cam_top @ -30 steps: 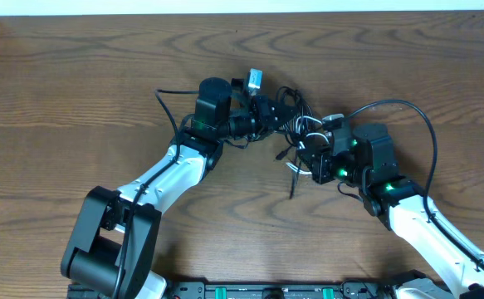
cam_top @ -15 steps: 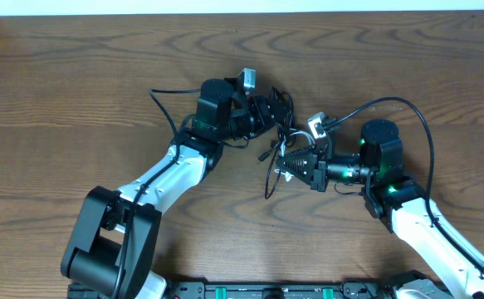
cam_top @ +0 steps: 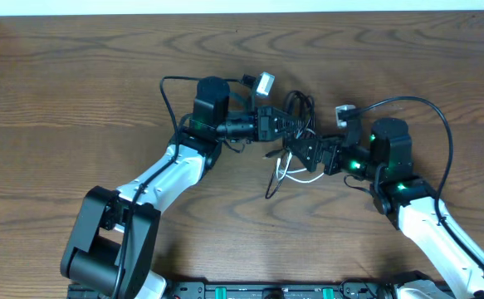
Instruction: Untangle cables
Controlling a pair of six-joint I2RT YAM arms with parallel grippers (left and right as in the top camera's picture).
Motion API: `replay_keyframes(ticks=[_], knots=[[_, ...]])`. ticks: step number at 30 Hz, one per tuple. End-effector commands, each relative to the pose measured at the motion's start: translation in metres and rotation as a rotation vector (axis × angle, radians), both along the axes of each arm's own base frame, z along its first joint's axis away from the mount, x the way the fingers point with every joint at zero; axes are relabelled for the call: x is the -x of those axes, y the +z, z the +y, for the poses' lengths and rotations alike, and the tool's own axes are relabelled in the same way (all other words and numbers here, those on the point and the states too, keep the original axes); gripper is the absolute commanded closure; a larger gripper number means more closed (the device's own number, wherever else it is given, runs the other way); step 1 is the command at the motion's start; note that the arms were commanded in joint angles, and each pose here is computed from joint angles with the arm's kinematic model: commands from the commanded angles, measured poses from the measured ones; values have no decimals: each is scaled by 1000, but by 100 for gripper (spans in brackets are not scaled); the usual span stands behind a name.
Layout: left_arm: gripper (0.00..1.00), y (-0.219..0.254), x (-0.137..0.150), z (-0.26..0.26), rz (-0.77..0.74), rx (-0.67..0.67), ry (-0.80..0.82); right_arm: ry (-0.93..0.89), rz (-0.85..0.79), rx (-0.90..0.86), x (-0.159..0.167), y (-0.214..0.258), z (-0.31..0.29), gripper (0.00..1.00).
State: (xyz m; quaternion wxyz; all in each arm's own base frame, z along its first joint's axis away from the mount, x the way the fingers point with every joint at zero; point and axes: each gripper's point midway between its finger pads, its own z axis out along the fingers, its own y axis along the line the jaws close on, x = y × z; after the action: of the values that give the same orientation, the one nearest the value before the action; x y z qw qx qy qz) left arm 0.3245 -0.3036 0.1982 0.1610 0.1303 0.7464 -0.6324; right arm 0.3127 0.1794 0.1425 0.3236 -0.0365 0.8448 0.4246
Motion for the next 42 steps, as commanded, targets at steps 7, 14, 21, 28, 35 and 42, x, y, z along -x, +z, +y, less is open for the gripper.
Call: replay_keyframes(ticks=[7,14,21,28,35,42], knots=[[92,21,24,-1,-102,63,-153,-298,161,38,-19,-24,-64,2],[92,21,24,-1,-104,64,-153,-308,222,52,-11,-35,-66,2],[92,37,42,1,-104,122,-264,-364,186,126,-18,-39,-80,4],[92,57,44,1,-67,161,-277,-482,215,235,-18,-55,-105,4],[92,58,39,0,-31,159,-245,-309,158,176,-14,-43,-78,1],[92,58,22,-2,170,162,-131,-177,55,212,-11,-37,-67,1]])
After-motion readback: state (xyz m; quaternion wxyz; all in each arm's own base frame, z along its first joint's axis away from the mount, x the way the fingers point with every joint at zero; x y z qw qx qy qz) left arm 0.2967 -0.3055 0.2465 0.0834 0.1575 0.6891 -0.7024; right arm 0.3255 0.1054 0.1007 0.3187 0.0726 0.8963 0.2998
